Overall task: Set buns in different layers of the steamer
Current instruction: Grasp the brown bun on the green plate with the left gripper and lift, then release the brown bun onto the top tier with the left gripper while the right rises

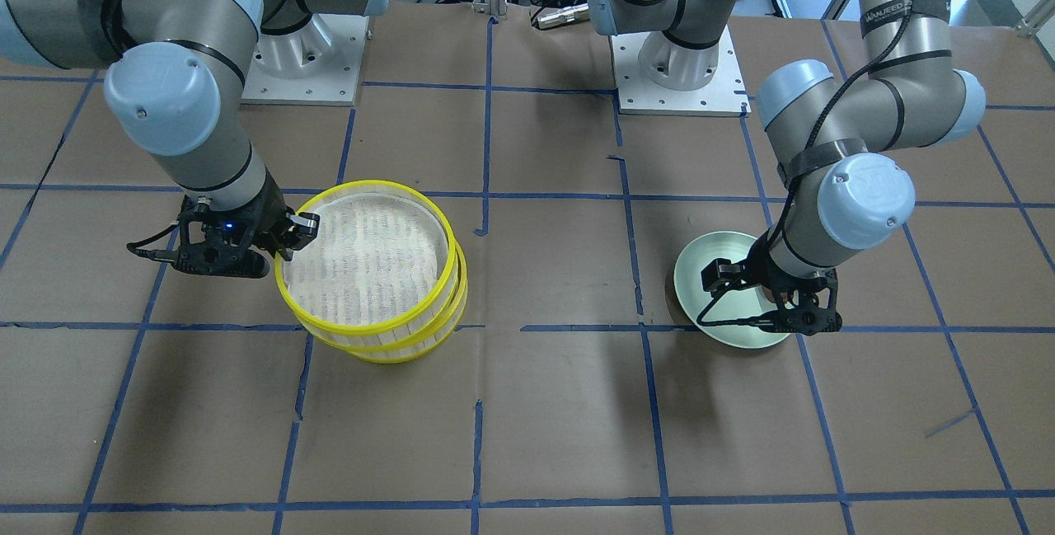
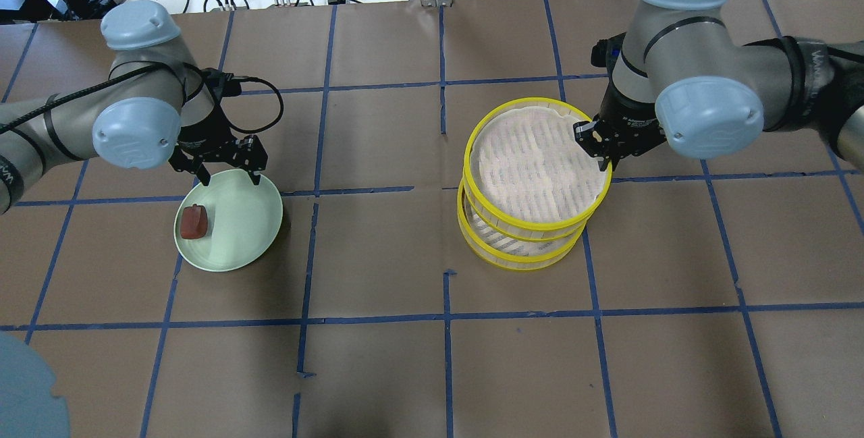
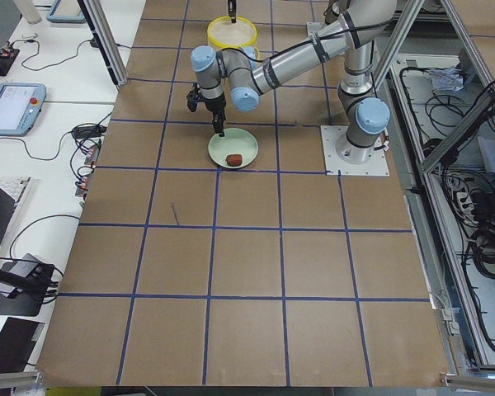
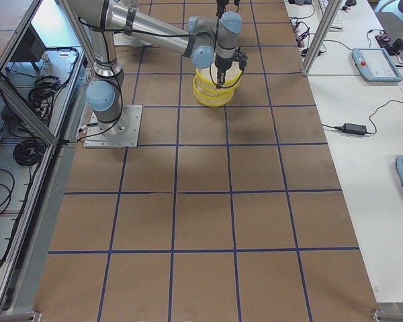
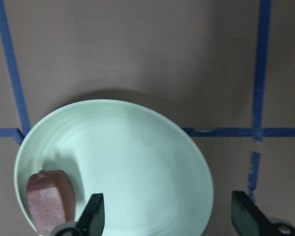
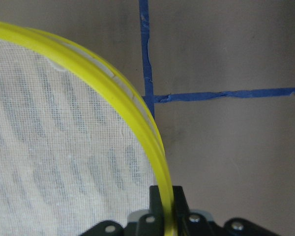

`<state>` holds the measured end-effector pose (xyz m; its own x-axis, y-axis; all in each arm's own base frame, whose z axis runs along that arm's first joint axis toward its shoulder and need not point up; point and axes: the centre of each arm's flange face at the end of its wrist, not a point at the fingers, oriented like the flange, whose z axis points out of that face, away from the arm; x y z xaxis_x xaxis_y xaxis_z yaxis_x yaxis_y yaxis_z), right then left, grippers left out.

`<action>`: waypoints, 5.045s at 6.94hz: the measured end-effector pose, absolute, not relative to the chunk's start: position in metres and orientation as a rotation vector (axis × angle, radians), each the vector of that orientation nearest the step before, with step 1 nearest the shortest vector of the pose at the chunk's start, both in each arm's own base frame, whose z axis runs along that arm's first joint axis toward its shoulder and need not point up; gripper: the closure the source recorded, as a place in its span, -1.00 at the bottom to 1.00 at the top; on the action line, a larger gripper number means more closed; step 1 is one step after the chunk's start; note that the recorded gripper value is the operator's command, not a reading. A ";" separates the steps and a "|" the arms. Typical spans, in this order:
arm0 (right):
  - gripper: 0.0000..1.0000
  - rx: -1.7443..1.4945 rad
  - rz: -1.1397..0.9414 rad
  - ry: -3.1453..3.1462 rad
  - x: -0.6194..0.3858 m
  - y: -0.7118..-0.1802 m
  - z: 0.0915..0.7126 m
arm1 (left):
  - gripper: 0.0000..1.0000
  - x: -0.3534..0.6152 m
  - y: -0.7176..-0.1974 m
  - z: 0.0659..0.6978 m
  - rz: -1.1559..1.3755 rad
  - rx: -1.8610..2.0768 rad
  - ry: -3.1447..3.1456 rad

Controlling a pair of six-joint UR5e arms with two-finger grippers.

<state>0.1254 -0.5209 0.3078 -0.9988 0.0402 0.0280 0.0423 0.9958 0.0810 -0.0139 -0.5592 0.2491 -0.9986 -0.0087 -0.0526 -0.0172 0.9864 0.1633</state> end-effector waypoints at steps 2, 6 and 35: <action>0.84 -0.072 -0.152 -3.117 0.128 -0.514 0.292 | -0.66 0.002 -0.548 0.233 0.324 -0.030 3.042; 0.84 -0.078 -0.178 -3.158 0.133 -0.512 0.282 | -0.59 0.019 -0.537 0.204 0.386 -0.019 2.960; -1.00 -0.132 -0.068 -3.128 0.083 -0.517 0.463 | -0.83 -0.409 -0.492 0.343 0.046 -0.547 3.402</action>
